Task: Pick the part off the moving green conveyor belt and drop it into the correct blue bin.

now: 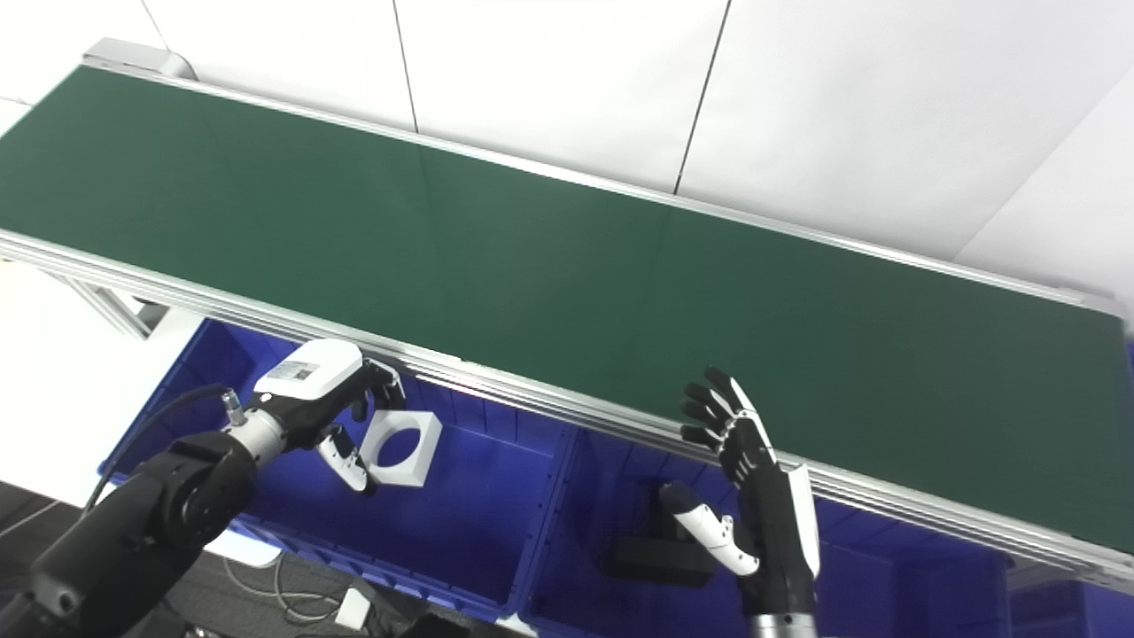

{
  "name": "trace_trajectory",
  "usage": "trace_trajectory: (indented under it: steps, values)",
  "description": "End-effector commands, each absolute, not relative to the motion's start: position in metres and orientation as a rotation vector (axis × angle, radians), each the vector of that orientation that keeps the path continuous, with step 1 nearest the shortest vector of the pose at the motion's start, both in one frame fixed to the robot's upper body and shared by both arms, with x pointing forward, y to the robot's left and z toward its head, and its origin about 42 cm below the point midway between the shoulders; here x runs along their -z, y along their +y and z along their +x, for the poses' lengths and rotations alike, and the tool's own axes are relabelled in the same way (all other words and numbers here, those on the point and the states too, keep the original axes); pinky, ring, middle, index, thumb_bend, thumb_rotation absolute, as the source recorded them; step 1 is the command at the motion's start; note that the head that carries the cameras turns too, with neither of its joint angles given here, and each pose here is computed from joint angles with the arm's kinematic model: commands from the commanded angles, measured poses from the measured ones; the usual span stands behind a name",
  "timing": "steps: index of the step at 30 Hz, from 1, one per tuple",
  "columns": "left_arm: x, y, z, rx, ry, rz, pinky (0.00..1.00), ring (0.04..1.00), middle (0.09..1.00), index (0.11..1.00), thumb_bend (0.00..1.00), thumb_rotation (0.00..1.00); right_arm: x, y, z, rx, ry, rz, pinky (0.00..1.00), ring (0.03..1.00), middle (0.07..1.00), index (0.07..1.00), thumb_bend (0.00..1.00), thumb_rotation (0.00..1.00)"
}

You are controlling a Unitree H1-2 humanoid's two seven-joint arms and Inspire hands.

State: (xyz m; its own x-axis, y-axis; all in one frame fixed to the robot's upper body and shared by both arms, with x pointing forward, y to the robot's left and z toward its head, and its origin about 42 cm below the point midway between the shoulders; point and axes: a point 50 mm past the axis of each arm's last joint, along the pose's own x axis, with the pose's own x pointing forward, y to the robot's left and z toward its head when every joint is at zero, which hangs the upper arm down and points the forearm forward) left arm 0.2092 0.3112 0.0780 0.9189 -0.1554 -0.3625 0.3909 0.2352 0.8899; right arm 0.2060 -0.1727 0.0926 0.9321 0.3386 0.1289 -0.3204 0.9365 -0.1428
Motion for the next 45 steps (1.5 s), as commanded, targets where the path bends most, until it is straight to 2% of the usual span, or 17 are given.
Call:
trace_trajectory:
  steps: [1, 5, 8, 12, 16, 21, 23, 24, 25, 28, 32, 35, 38, 41, 45]
  values:
    - [-0.095, 0.314, 0.215, 0.358, 0.174, 1.34, 0.66, 0.75, 0.805, 0.813, 0.91, 0.0, -0.103, -0.17, 0.208, -0.334, -0.195, -0.097, 0.73, 0.819, 0.846, 0.911, 0.78, 0.64]
    - [-0.098, 0.313, 0.214, 0.388, 0.202, 1.374, 0.74, 0.922, 0.973, 0.964, 0.99, 0.0, -0.103, -0.17, 0.208, -0.334, -0.195, -0.102, 0.73, 0.818, 0.846, 0.911, 0.8, 0.63]
    - [-0.102, 0.313, 0.214, 0.406, 0.233, 1.38, 0.78, 0.976, 0.995, 0.992, 1.0, 0.0, -0.102, -0.171, 0.207, -0.333, -0.192, -0.102, 0.73, 0.819, 0.846, 0.91, 0.81, 0.63]
    - [-0.108, 0.314, 0.212, 0.405, 0.255, 1.392, 0.81, 0.995, 1.0, 0.999, 1.0, 0.0, -0.101, -0.17, 0.208, -0.332, -0.19, -0.097, 0.73, 0.819, 0.843, 0.909, 0.81, 0.61]
    - [-0.123, 0.314, 0.21, 0.404, 0.288, 1.405, 0.82, 0.984, 1.0, 0.984, 1.0, 0.01, -0.1, -0.17, 0.208, -0.33, -0.187, -0.095, 0.74, 0.817, 0.841, 0.908, 0.81, 0.61]
    - [-0.155, 0.313, 0.204, 0.365, 0.249, 1.371, 0.74, 0.855, 0.949, 0.929, 0.98, 0.02, -0.099, -0.171, 0.207, -0.329, -0.185, -0.102, 0.73, 0.818, 0.844, 0.91, 0.82, 0.61]
    - [-0.171, 0.312, 0.201, 0.362, 0.201, 1.307, 0.69, 0.805, 0.887, 0.899, 0.96, 0.11, -0.098, -0.172, 0.207, -0.331, -0.186, -0.102, 0.73, 0.819, 0.846, 0.909, 0.82, 0.61]
    - [-0.183, 0.313, 0.2, 0.375, 0.182, 1.244, 0.69, 0.806, 0.885, 0.897, 0.96, 0.12, -0.098, -0.172, 0.206, -0.331, -0.185, -0.1, 0.73, 0.819, 0.846, 0.909, 0.82, 0.61]
    - [-0.191, 0.313, 0.198, 0.389, 0.171, 1.202, 0.69, 0.802, 0.868, 0.886, 0.98, 0.19, -0.098, -0.172, 0.206, -0.332, -0.185, -0.099, 0.73, 0.819, 0.846, 0.908, 0.82, 0.6]
    - [-0.213, 0.311, 0.194, 0.432, 0.137, 1.092, 0.69, 0.802, 0.843, 0.867, 1.0, 0.24, -0.096, -0.172, 0.206, -0.331, -0.181, -0.095, 0.73, 0.82, 0.846, 0.907, 0.82, 0.6]
    - [-0.235, 0.307, 0.189, 0.493, 0.072, 0.968, 0.6, 0.728, 0.767, 0.814, 1.0, 0.26, -0.094, -0.172, 0.206, -0.331, -0.178, -0.096, 0.74, 0.823, 0.849, 0.908, 0.82, 0.6]
    - [-0.239, 0.303, 0.188, 0.522, 0.025, 0.878, 0.59, 0.701, 0.745, 0.792, 1.0, 0.24, -0.092, -0.172, 0.205, -0.332, -0.174, -0.098, 0.74, 0.825, 0.85, 0.908, 0.82, 0.6]
    - [-0.235, 0.296, 0.191, 0.548, -0.032, 0.754, 0.67, 0.742, 0.762, 0.783, 1.0, 0.21, -0.09, -0.171, 0.204, -0.333, -0.172, -0.099, 0.74, 0.825, 0.851, 0.909, 0.82, 0.6]
    - [-0.226, 0.288, 0.195, 0.57, -0.062, 0.597, 0.67, 0.76, 0.797, 0.813, 0.99, 0.16, -0.088, -0.17, 0.204, -0.334, -0.169, -0.094, 0.74, 0.828, 0.852, 0.909, 0.82, 0.59]
    - [-0.206, 0.272, 0.2, 0.574, -0.098, 0.392, 0.68, 0.755, 0.808, 0.839, 0.99, 0.18, -0.086, -0.168, 0.203, -0.332, -0.165, -0.095, 0.74, 0.827, 0.851, 0.906, 0.82, 0.6]
